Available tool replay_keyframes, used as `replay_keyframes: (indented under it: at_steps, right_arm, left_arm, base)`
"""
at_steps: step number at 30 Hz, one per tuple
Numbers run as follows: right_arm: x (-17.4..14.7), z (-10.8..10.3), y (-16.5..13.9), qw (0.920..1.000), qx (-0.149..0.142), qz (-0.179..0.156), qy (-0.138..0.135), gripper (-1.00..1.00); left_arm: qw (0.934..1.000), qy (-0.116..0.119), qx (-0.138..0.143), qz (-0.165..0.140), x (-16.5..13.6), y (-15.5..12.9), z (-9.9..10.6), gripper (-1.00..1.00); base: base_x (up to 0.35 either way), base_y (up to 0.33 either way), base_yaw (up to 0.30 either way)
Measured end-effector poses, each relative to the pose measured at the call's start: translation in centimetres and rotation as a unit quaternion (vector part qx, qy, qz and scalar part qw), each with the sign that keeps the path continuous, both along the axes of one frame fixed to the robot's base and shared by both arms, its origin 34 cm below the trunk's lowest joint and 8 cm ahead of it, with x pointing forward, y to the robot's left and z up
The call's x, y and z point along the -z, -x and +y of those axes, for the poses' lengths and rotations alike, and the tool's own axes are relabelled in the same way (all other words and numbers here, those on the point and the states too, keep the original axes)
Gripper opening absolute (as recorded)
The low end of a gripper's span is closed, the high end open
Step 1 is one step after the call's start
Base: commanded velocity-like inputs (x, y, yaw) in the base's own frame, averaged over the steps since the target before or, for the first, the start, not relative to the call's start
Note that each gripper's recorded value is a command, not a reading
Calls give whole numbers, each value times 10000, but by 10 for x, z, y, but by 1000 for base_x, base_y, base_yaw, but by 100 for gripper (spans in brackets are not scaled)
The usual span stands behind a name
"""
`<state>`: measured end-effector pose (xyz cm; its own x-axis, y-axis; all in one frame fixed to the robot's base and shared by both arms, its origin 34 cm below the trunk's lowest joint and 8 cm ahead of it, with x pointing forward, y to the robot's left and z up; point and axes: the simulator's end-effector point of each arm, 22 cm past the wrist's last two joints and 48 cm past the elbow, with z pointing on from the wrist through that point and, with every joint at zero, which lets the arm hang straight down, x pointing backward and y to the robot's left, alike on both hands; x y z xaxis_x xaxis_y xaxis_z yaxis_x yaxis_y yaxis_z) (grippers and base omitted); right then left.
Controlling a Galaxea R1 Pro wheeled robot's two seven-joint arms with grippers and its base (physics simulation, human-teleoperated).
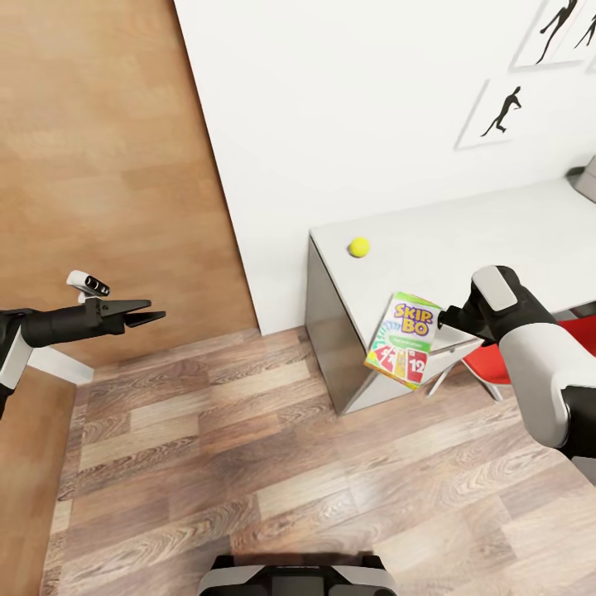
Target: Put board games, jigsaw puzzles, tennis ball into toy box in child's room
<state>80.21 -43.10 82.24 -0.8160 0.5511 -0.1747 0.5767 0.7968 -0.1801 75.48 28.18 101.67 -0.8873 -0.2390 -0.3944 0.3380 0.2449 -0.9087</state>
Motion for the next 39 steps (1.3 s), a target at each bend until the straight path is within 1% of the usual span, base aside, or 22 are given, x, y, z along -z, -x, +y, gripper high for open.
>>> replay_keyframes:
  at_steps: [14,23,39]
  right_arm:
    - [0,0,0,10000,-6,0,3,100]
    - [0,2,-1,10000,-6,-13,-13,100]
    - [0,3,-2,10000,-13,-18,-17,100]
  left_arm:
    - [10000,-4,4,8,1,0,0,100]
    - [10000,-15,16,23,2,1,-1,100]
    - [10000,-17,29,29,3,1,-3,100]
  base:
    - [20,92,0]
    - [74,111,0]
    - [9,51,0]
